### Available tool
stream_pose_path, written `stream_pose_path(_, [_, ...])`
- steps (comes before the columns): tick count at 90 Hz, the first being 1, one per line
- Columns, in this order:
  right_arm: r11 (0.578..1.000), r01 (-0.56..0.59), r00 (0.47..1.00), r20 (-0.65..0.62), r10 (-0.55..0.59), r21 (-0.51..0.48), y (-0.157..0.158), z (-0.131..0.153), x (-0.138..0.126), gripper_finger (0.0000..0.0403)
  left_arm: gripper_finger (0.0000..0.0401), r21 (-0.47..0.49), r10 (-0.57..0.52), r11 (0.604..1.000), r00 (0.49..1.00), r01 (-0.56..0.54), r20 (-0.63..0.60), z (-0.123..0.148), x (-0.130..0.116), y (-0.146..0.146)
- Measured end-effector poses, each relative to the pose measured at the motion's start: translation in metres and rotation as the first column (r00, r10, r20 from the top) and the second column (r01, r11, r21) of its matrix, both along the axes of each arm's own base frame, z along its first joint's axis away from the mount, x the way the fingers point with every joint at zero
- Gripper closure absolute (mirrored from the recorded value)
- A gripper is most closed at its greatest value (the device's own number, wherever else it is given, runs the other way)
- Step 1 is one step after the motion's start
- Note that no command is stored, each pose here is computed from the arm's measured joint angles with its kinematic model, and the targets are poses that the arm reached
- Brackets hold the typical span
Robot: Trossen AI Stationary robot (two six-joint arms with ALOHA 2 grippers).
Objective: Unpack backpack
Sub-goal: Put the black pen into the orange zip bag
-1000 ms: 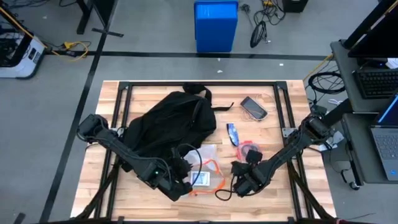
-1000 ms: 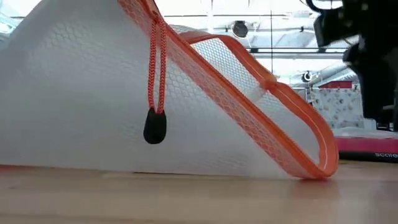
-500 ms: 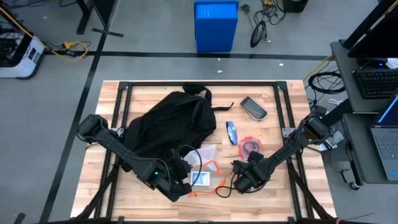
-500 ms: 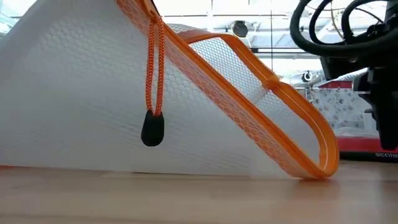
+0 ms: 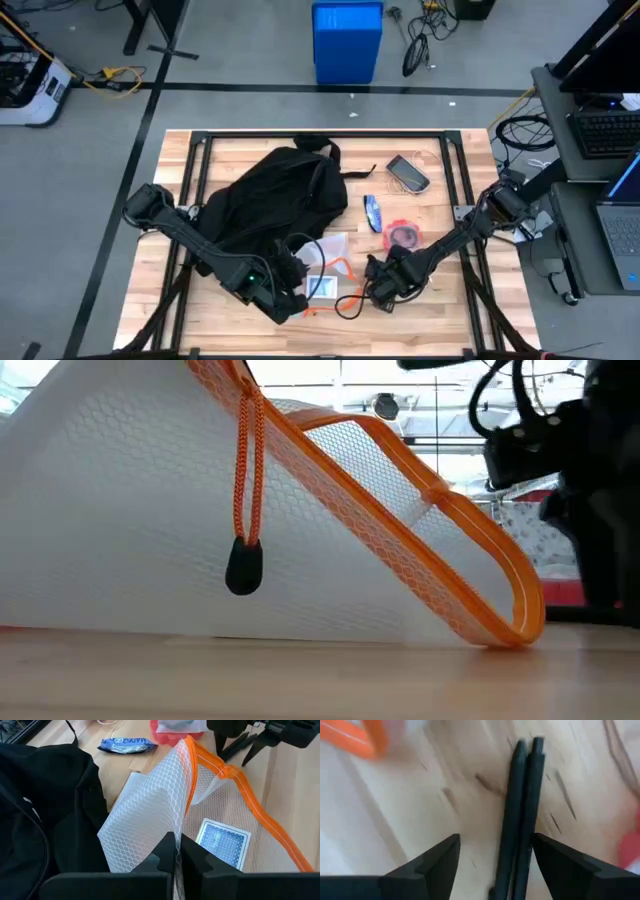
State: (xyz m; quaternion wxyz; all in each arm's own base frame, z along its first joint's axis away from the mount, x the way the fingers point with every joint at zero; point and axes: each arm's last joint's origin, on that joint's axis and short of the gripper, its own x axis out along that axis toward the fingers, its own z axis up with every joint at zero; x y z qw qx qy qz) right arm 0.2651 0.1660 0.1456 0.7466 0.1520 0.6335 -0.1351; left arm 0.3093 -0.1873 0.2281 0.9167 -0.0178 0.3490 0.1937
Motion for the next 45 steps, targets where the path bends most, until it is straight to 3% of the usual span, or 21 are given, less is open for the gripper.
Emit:
stream_pose_path(17, [1.000, -0.001, 1.000, 0.004, 0.001, 0.019, -0.002, 0.000, 0.003, 0.0193, 0.0401, 0.000, 0.000, 1.000, 1.000, 0.000, 0.000, 0.000, 0.000, 0.000])
stream_pose_path(45, [0.999, 0.020, 0.995, -0.093, -0.024, -0.036, -0.009, -0.004, -0.008, 0.0234, 0.0401, -0.019, 0.017, 1.000, 1.000, -0.017, 0.009, 0.000, 0.000, 0.000])
